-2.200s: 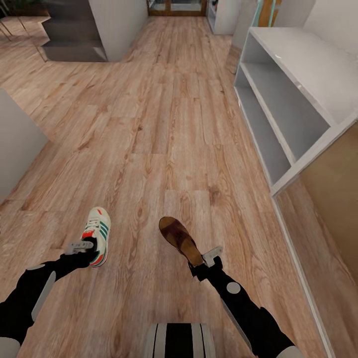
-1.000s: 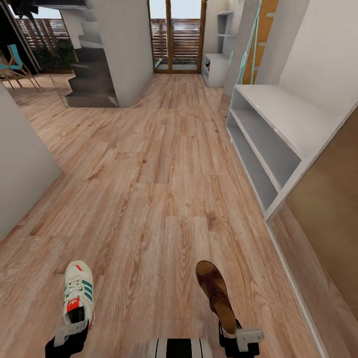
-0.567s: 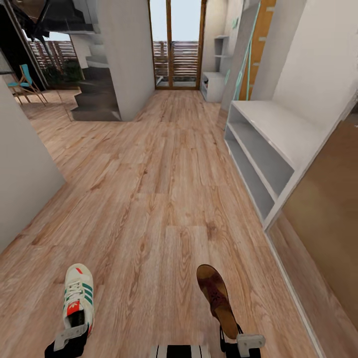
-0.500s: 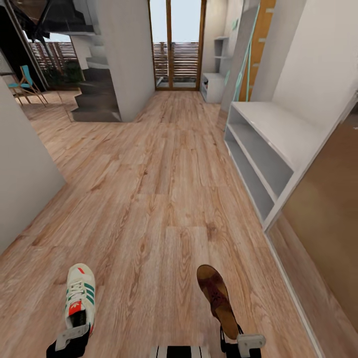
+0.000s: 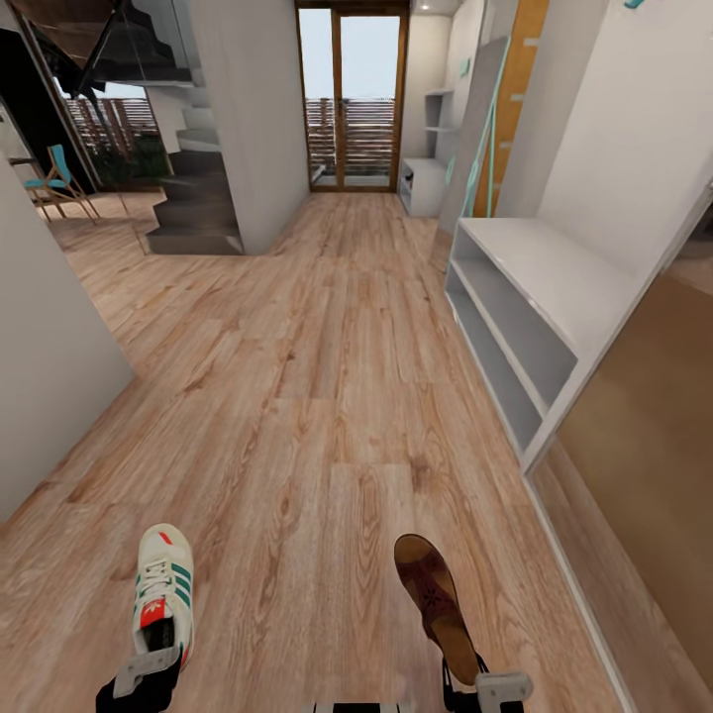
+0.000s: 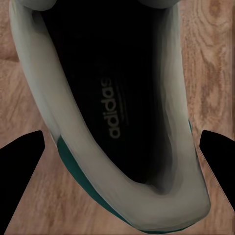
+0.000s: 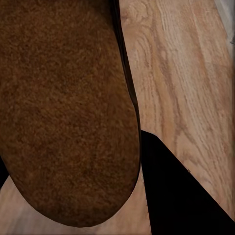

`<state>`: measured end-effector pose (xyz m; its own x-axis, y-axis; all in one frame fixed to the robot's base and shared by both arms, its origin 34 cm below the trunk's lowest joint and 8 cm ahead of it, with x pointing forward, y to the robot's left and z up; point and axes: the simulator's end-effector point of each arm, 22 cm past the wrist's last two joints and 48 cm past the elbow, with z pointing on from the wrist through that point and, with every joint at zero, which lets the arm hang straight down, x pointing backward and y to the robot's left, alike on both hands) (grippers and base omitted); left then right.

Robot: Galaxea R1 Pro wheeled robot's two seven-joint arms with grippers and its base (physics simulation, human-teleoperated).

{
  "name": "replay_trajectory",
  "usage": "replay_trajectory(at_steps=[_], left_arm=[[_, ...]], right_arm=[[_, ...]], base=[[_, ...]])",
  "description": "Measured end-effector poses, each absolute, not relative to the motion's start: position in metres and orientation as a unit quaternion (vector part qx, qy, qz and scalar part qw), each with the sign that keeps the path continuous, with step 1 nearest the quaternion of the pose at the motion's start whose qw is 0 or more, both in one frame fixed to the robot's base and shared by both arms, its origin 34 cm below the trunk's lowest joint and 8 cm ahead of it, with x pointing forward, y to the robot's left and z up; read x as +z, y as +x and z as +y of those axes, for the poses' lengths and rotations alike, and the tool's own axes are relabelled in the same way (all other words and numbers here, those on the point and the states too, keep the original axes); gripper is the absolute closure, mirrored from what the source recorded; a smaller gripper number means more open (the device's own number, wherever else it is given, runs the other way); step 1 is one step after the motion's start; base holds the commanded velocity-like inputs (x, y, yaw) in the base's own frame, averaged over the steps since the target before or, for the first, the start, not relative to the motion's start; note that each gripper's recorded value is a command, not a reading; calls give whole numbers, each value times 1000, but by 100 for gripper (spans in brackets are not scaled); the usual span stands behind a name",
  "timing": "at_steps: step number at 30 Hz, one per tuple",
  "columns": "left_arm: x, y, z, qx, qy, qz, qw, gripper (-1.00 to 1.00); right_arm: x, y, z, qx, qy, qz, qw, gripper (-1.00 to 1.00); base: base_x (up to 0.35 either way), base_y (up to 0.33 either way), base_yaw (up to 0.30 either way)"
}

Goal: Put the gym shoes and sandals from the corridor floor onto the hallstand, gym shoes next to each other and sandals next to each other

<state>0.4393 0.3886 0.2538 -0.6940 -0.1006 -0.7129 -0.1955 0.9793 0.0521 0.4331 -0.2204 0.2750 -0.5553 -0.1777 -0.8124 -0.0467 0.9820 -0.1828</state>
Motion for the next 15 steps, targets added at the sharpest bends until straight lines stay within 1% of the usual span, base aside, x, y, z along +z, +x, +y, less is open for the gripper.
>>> replay_trajectory(at_steps=[4, 9, 15], left_arm=[[264, 443, 388, 61, -81, 917, 385, 100], [278, 448, 387, 60, -82, 916, 388, 100], [293, 453, 387, 61, -82, 915, 391, 100]], right_arm=[[286, 437, -221, -70, -64, 878, 470, 100], [300, 442, -219, -70, -64, 876, 473, 100], [315, 447, -214, -66, -61, 875, 476, 100]], base=[[0, 0, -90], [0, 0, -148], [0, 0, -40]])
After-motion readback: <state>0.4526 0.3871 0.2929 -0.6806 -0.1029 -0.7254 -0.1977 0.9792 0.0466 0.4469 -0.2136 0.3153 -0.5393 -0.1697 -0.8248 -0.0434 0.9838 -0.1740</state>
